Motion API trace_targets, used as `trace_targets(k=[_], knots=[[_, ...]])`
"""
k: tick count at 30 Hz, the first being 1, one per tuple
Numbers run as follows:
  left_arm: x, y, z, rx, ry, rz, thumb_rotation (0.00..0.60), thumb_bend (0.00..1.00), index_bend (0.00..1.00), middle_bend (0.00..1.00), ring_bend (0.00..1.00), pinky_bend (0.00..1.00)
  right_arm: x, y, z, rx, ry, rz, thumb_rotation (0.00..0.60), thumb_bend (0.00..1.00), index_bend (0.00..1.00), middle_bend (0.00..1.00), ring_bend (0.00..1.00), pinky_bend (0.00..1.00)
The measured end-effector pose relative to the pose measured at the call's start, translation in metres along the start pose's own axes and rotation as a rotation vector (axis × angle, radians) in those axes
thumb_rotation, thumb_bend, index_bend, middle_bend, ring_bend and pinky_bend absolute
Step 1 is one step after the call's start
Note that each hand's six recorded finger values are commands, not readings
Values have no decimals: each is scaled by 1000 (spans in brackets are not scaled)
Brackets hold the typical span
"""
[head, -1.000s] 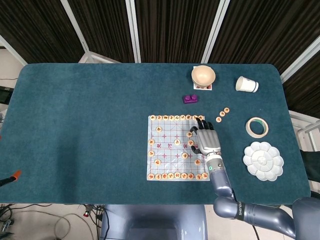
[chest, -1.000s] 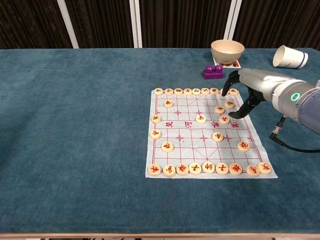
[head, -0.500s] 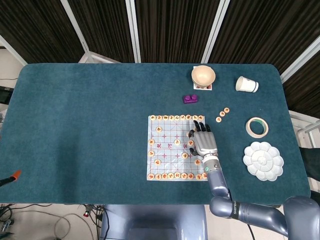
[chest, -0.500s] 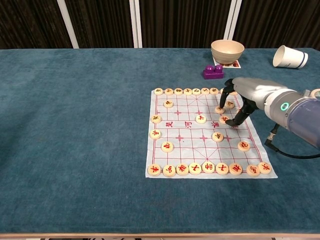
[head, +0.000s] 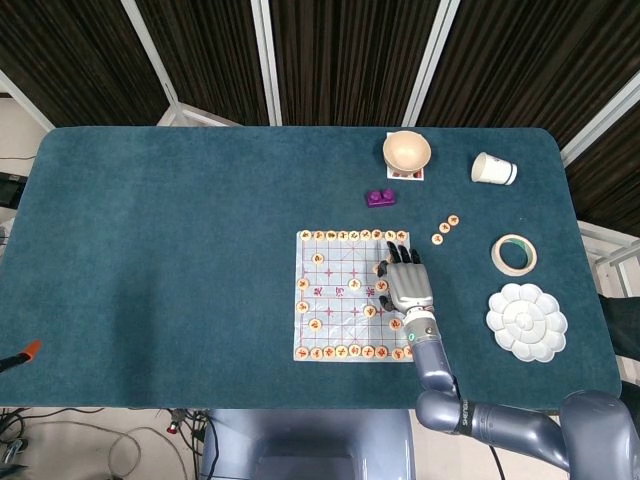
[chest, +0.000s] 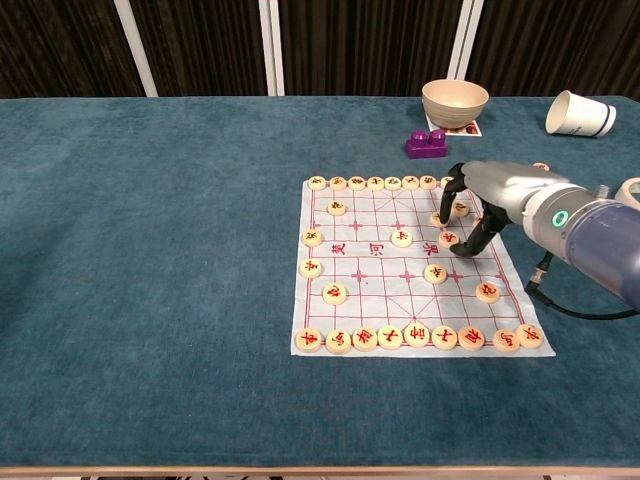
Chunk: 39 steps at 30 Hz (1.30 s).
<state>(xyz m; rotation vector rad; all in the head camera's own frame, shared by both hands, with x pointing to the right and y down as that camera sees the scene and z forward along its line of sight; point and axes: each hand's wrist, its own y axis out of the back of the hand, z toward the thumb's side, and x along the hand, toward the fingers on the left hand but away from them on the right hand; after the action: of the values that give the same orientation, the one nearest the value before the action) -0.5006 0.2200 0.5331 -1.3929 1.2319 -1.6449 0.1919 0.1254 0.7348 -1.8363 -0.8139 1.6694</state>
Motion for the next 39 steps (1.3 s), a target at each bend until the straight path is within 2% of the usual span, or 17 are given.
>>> trace_targets(k=[19, 39], knots=[[0, 0, 0, 3, 1, 2, 600, 0, 79, 0, 0, 4, -8, -5, -5, 6, -29, 9, 600, 378, 470, 0, 2, 81], [0, 0, 0, 5, 3, 1, 600, 0, 79, 0, 0, 4, -12, -6, -4, 13, -43, 13, 600, 378, 474, 0, 2, 80]])
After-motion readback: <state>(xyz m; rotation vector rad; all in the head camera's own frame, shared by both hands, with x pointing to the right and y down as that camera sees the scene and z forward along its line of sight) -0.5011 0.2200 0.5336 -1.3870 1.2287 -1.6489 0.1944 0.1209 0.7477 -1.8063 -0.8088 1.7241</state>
